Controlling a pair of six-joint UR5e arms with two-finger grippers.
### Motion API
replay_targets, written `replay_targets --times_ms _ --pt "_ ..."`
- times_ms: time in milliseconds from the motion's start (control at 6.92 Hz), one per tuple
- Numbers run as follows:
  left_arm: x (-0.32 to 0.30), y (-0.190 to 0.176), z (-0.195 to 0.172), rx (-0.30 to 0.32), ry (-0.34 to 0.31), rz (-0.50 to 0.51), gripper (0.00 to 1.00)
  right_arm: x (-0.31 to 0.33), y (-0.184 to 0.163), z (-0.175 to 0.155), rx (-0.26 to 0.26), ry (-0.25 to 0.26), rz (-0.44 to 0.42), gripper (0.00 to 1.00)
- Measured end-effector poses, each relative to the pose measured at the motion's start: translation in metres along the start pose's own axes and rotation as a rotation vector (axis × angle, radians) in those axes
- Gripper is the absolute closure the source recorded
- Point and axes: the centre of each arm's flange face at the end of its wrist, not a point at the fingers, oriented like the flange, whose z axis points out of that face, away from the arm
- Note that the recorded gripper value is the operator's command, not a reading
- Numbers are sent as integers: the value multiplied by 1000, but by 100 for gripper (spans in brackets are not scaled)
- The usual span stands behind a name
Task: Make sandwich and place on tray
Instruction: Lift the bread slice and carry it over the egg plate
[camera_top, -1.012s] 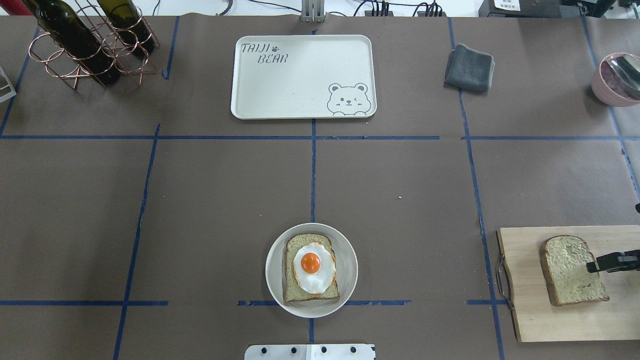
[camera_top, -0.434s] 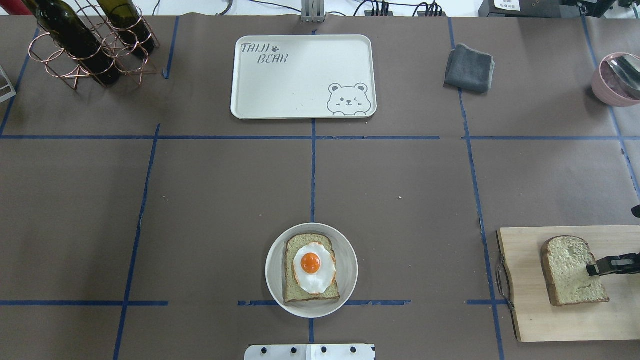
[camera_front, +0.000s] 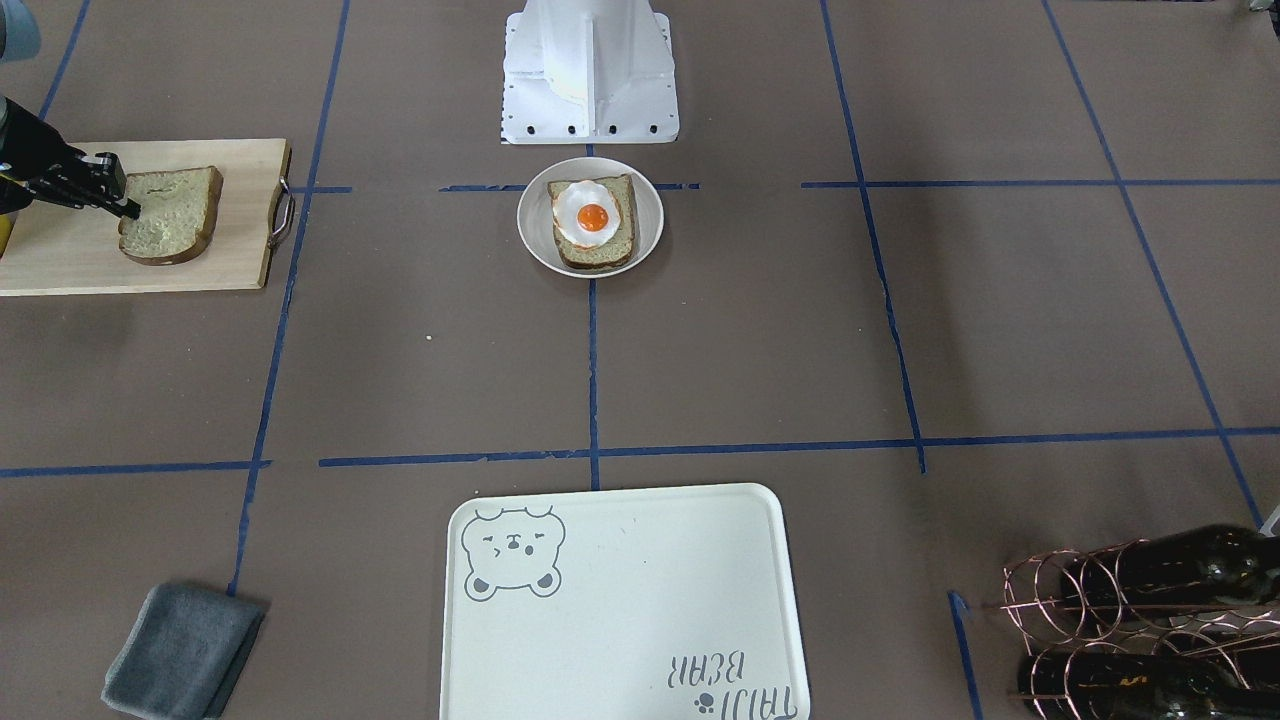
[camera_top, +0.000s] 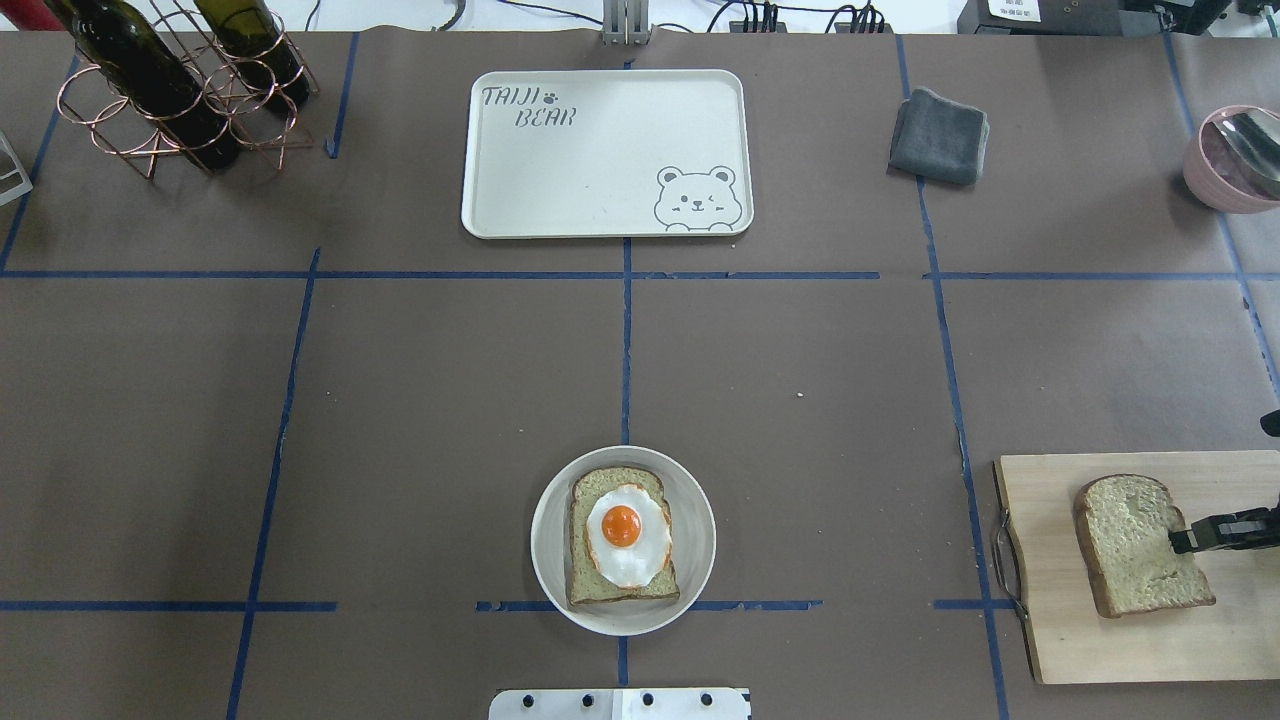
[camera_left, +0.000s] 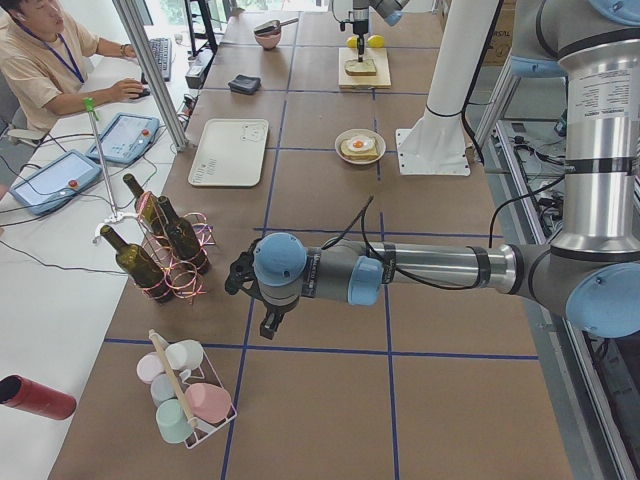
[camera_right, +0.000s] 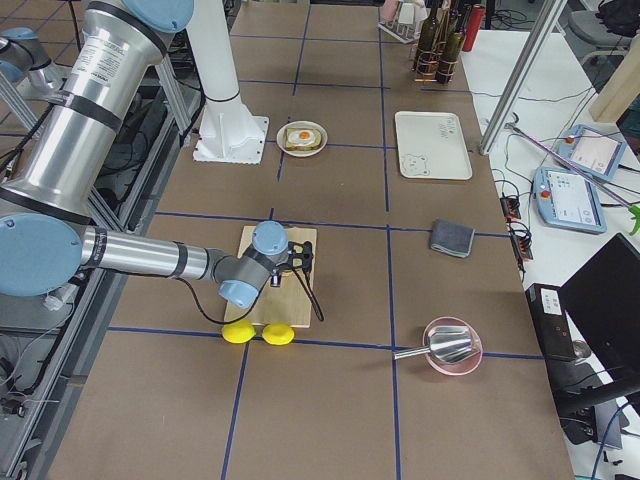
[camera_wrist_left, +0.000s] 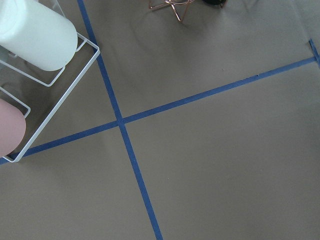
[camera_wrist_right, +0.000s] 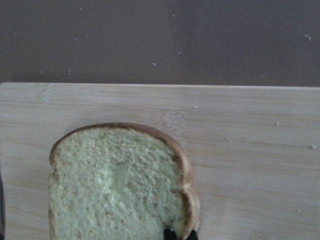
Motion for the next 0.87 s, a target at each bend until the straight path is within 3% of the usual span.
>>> replay_targets --times_ms 434,867 --pt "1 -1 0 1 0 3 0 -24 3 -11 -10 -119 -40 100" --pt "1 -1 -1 2 0 2 0 -141 -53 -4 -7 -315 34 100"
